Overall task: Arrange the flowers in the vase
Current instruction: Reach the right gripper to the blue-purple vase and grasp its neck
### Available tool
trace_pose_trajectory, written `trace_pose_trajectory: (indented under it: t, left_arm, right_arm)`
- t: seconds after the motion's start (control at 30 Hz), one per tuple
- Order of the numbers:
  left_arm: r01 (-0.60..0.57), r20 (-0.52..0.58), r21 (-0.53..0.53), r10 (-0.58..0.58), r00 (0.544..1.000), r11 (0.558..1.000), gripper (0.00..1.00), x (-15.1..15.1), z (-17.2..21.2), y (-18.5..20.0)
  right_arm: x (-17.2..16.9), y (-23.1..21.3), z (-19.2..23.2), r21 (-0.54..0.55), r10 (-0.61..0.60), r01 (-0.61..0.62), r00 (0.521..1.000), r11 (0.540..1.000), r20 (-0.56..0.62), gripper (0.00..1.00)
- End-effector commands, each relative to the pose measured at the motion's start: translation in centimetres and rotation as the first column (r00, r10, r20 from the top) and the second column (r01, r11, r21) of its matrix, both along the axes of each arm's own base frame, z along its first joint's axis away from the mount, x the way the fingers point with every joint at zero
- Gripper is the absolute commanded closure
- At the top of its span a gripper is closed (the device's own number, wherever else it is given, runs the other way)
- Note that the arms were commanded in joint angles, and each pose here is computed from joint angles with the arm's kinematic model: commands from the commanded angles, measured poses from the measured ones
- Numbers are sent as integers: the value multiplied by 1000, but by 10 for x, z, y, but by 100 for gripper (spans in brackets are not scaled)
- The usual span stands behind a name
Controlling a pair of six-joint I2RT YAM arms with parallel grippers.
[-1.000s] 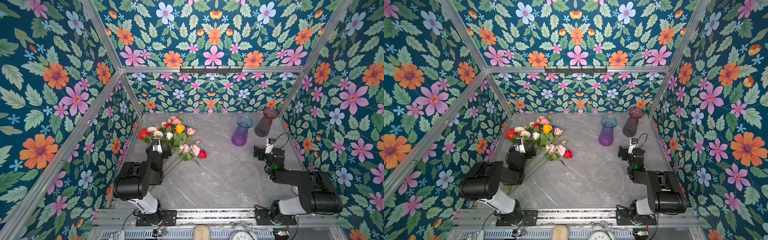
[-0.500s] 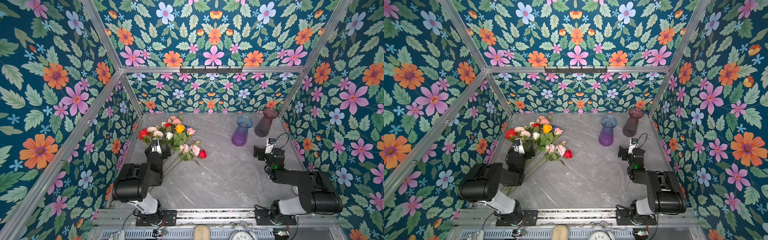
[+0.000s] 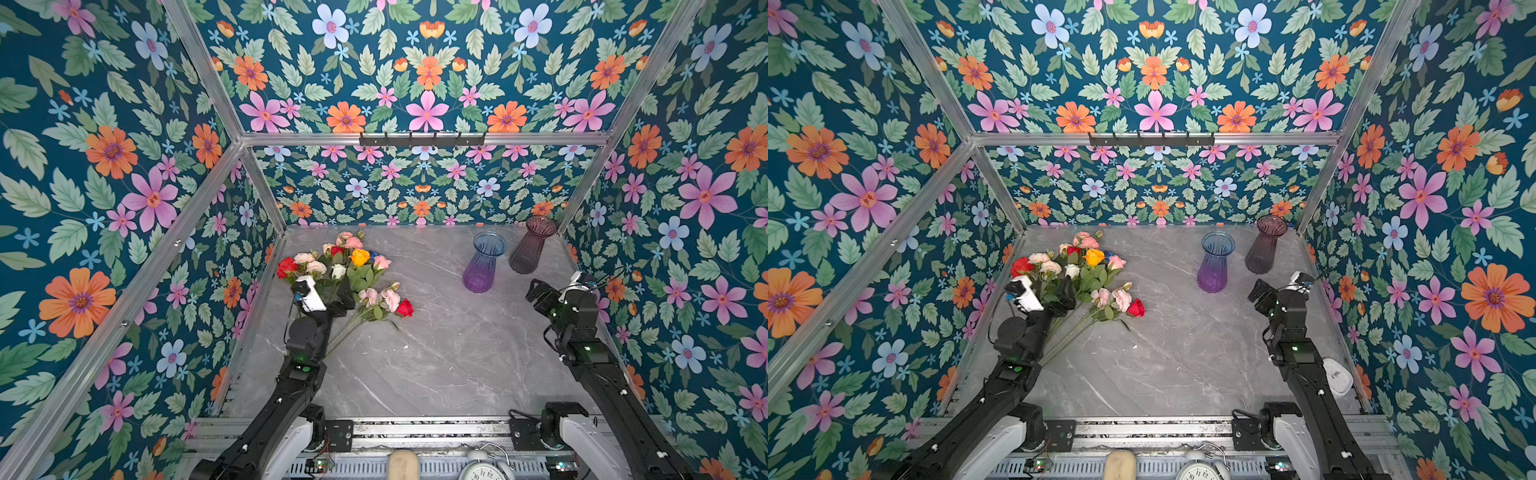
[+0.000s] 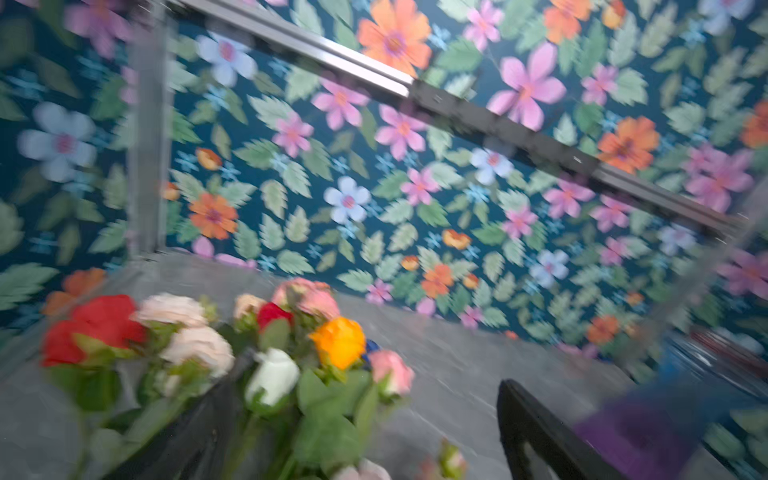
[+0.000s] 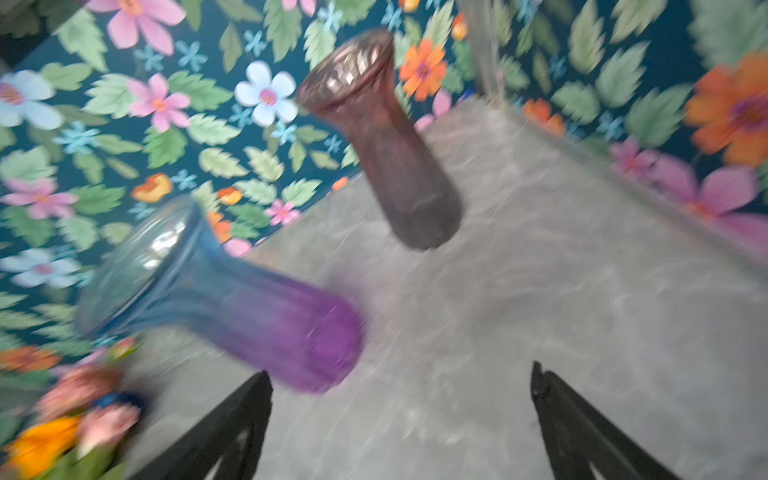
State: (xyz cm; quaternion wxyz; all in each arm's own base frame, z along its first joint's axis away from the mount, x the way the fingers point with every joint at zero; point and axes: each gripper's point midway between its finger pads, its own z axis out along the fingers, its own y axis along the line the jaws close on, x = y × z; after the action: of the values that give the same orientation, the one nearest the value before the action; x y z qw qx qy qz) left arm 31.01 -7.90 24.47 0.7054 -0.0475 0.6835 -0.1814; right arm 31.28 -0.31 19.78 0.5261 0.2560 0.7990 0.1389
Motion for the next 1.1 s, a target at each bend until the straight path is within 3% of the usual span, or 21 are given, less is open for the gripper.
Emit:
trace_pose_trajectory:
  t: [0.0,0.23,0.37,0.5,0.67,0.87,1.03,1.07]
  left_arm:
    - [18,-212,56,-5,977,998,0,-4,-51,-7]
    - [-84,-397,63,102,912,994,0,-5,-101,10]
    - [-77,-428,87,107,897,993,0,-4,-111,10]
    - [-7,-407,68,34,913,998,7,-8,-113,-1]
    - [11,-399,70,18,917,997,1,-8,-113,-3]
    - [60,-415,67,-27,909,996,5,-6,-117,-13]
    - [51,-396,63,-21,918,997,5,-8,-113,-11]
    - [49,-393,63,-21,919,997,5,-9,-112,-10]
  right_arm:
    - [-29,33,-33,106,99,-79,974,991,-203,1]
    - [-64,74,-49,-13,237,-261,896,965,-376,5]
    - [-57,95,-30,16,328,-351,856,936,-399,10]
    - [-28,93,20,-18,302,-335,869,942,-392,11]
    - [14,79,73,103,296,-277,880,955,-373,13]
    - [60,91,85,131,358,-336,813,933,-460,14]
    - [103,79,68,163,331,-290,773,943,-541,37]
    - [109,75,63,154,313,-275,769,949,-557,37]
